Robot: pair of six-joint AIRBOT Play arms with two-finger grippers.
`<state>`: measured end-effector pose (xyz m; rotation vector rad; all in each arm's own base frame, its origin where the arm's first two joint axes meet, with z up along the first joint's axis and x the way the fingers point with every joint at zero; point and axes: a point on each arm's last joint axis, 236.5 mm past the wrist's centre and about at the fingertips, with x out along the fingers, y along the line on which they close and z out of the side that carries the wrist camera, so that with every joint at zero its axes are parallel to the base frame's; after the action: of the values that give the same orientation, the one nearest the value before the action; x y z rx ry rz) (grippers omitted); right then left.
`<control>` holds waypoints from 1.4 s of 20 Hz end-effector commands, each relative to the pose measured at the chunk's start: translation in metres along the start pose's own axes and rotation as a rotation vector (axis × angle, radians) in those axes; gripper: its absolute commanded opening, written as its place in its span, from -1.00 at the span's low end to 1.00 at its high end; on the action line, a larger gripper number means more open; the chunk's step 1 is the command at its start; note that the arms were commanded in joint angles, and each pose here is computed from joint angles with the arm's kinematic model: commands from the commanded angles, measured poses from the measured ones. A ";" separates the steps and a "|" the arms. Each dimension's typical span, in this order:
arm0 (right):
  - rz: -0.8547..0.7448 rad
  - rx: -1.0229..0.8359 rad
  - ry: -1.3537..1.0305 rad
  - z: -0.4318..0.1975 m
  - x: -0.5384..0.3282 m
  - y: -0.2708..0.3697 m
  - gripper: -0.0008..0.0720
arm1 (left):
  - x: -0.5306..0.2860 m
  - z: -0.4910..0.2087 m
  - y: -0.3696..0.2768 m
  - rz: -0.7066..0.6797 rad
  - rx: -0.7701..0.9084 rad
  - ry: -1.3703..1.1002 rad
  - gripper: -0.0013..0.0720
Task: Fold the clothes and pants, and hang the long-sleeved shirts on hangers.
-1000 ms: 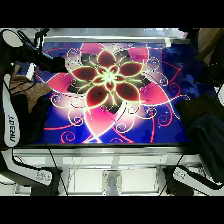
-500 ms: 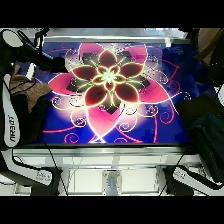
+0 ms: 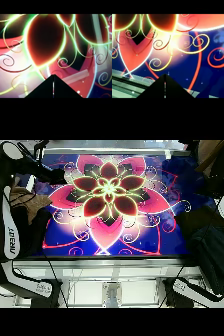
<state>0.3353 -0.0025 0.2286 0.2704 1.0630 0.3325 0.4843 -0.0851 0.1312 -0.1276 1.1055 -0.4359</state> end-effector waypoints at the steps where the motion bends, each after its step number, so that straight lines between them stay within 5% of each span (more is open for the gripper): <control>1: 0.000 -0.001 -0.001 0.000 0.000 0.001 -0.96 | -0.007 -0.005 0.053 0.200 0.037 0.020 -0.91; 5: -0.038 -0.068 -0.032 0.008 0.000 -0.009 -0.96 | -0.027 -0.011 0.110 0.354 -0.003 0.026 -0.91; 14: -0.187 -0.096 -0.594 0.134 -0.044 -0.035 -0.96 | -0.068 -0.045 0.187 0.518 -0.130 0.083 -0.90; 15: -0.197 -0.089 -0.660 0.146 -0.053 -0.037 -0.96 | -0.073 -0.049 0.197 0.542 -0.155 0.085 -0.61; 17: -0.135 -0.035 -0.716 0.156 -0.059 -0.027 -0.96 | -0.088 -0.067 0.222 0.612 -0.218 0.120 1.00; 26: 0.018 -0.030 -0.378 0.090 -0.013 0.003 -0.96 | -0.075 -0.151 0.313 0.668 -0.492 0.305 0.96; 27: 0.030 -0.016 -0.377 0.090 -0.013 0.005 -0.91 | -0.073 -0.160 0.321 0.691 -0.497 0.339 0.96; 28: 0.053 -0.008 -0.372 0.089 -0.013 0.010 -0.43 | -0.073 -0.169 0.330 0.723 -0.497 0.378 0.96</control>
<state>0.4153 -0.0162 0.2880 0.3042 0.6433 0.2746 0.4151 0.2404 0.0365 -0.0899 1.4342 0.4201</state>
